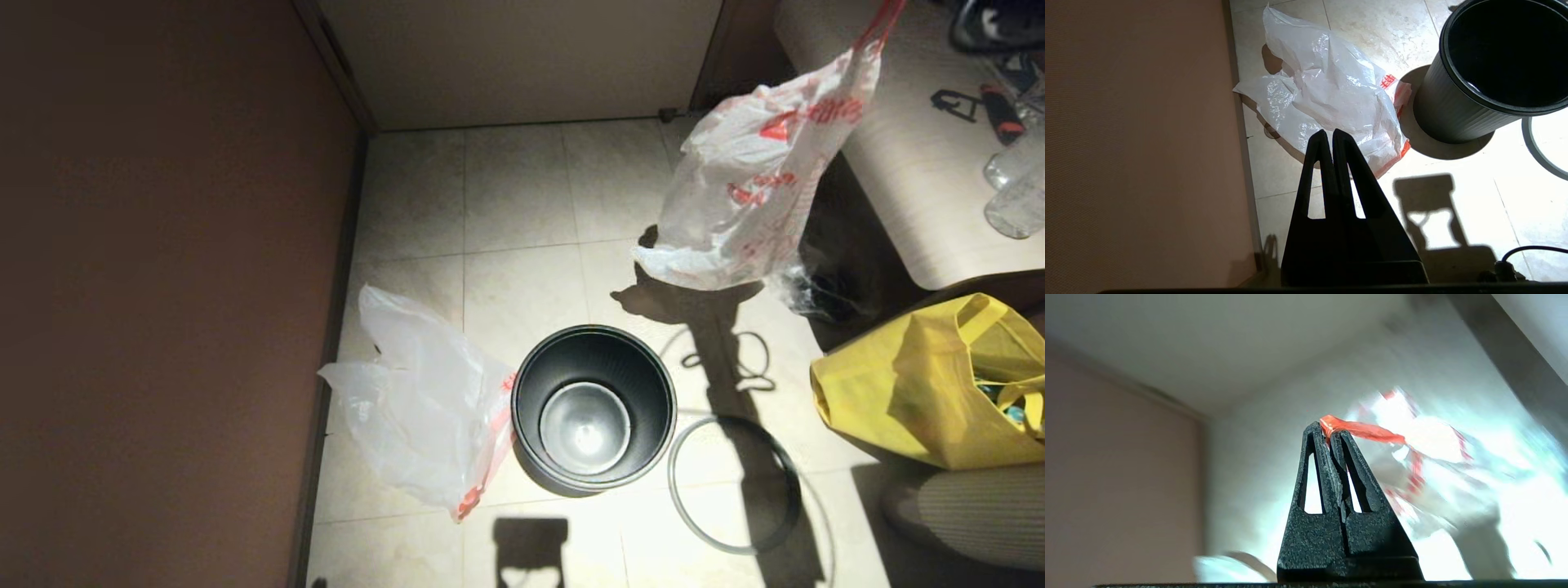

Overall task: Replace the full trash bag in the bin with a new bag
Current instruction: Place the trash bag on the floor, then pick up a new trash bag

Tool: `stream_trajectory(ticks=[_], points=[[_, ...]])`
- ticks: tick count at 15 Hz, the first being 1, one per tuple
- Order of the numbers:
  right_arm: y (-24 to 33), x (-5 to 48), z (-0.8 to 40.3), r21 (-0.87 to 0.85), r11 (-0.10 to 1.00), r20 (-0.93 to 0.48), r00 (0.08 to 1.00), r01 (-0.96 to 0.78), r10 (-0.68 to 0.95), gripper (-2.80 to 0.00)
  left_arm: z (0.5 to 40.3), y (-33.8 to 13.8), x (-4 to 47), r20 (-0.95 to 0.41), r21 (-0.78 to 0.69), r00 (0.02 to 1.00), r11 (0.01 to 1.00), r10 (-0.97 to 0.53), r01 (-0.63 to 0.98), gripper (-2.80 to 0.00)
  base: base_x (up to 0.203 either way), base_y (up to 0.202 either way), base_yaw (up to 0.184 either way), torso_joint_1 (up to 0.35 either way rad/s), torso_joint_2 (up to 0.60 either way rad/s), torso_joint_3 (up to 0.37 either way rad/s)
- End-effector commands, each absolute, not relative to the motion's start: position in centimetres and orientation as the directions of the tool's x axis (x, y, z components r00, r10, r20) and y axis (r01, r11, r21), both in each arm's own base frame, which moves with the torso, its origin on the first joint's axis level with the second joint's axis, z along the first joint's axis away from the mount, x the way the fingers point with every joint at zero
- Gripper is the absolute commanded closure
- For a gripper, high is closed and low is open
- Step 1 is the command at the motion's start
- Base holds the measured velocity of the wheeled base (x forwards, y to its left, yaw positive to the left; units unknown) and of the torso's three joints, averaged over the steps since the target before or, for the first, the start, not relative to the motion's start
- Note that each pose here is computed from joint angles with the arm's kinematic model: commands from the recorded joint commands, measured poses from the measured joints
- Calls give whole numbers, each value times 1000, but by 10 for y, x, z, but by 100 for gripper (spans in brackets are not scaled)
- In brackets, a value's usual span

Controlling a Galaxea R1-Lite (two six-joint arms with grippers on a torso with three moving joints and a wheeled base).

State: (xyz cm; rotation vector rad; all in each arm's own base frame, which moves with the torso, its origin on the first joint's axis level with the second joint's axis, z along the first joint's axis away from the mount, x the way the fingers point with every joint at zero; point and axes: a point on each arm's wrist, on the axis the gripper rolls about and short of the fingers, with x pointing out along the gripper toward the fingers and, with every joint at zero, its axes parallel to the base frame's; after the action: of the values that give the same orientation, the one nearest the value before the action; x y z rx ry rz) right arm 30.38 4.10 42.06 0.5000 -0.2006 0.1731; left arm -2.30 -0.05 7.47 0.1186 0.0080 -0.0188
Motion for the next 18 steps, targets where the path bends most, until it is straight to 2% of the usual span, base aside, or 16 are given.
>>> stream_trajectory(ticks=[1, 7, 10, 14, 18], points=[[30, 354, 370, 476, 873, 84, 994, -105, 74, 0, 75, -1, -23, -11, 119, 1000, 993, -18, 20, 0, 0, 0, 0, 0, 0, 0], [7, 440, 197, 476, 877, -209, 977, 69, 37, 0, 75, -1, -23, -10, 119, 1000, 993, -18, 19, 0, 0, 0, 0, 0, 0, 0], [-2, 464, 135, 465, 876, -320, 947, 129, 31, 0, 75, -1, -23, -11, 118, 1000, 993, -18, 20, 0, 0, 0, 0, 0, 0, 0], [-5, 481, 114, 465, 876, -341, 939, 132, 39, 0, 75, -1, -23, -11, 119, 1000, 993, -18, 20, 0, 0, 0, 0, 0, 0, 0], [-1, 478, 120, 465, 877, -331, 942, 121, 46, 0, 75, -1, -23, -11, 119, 1000, 993, -18, 20, 0, 0, 0, 0, 0, 0, 0]])
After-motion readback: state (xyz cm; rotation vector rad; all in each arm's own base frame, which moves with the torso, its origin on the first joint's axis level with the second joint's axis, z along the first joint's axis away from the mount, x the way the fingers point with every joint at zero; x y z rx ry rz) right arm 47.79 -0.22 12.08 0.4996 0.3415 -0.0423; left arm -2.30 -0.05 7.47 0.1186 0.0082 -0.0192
